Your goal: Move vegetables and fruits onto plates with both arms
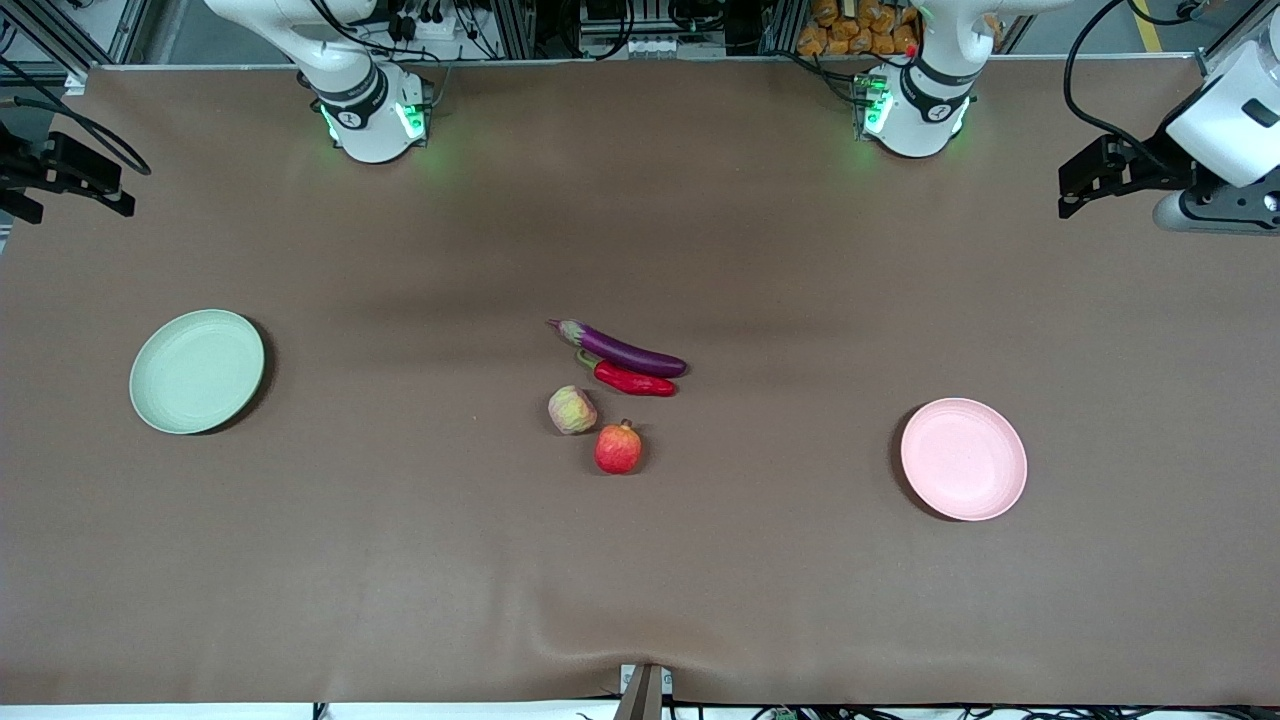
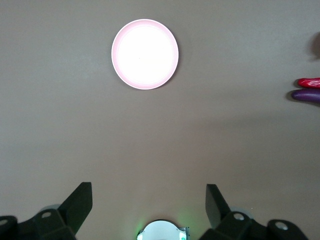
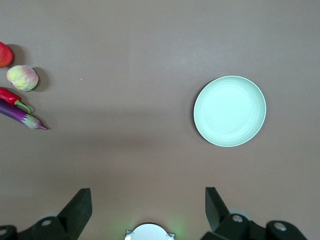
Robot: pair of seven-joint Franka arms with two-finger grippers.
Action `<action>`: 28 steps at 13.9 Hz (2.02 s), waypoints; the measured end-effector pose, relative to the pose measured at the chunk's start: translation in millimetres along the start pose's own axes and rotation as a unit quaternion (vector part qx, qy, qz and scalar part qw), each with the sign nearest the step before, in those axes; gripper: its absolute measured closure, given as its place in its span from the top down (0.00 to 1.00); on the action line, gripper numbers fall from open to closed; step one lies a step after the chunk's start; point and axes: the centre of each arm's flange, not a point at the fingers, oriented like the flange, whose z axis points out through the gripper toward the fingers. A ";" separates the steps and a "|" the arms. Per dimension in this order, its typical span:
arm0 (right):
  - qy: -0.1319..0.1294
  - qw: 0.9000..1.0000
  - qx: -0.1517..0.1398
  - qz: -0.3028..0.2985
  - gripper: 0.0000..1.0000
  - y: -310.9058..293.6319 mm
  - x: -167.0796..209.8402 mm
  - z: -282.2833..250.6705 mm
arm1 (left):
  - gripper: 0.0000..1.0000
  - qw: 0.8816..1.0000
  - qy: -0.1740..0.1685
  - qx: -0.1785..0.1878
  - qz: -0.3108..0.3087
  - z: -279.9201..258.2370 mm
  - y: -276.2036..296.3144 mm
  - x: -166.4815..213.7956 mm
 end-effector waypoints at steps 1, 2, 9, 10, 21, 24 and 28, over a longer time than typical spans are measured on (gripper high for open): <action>0.000 1.000 0.000 0.001 1.00 0.0 0.0 0.0 | 1.00 1.000 0.000 0.000 0.000 0.2 0.0 0.0; 0.000 1.000 0.000 0.002 1.00 0.1 0.0 0.0 | 1.00 1.000 -0.001 0.000 0.000 0.6 0.1 0.0; -0.001 1.000 0.000 0.004 1.00 0.9 0.0 0.6 | 1.00 1.000 -0.001 -0.003 -0.004 0.6 1.0 0.1; -0.002 1.000 0.000 0.004 1.00 1.0 0.2 0.9 | 1.00 1.000 0.001 -0.006 -0.016 -0.4 1.7 0.2; -0.003 1.000 0.000 0.008 1.00 2.1 0.5 1.9 | 1.00 0.965 -0.041 -0.047 -0.253 67.3 80.5 72.1; -0.003 1.000 0.000 0.009 1.00 2.3 0.5 2.1 | 1.00 0.936 -0.066 -0.074 -0.336 116.1 152.4 99.2; -0.003 1.000 0.000 0.011 1.00 3.1 0.5 2.4 | 1.00 0.895 -0.076 -0.075 -0.433 163.4 257.3 99.4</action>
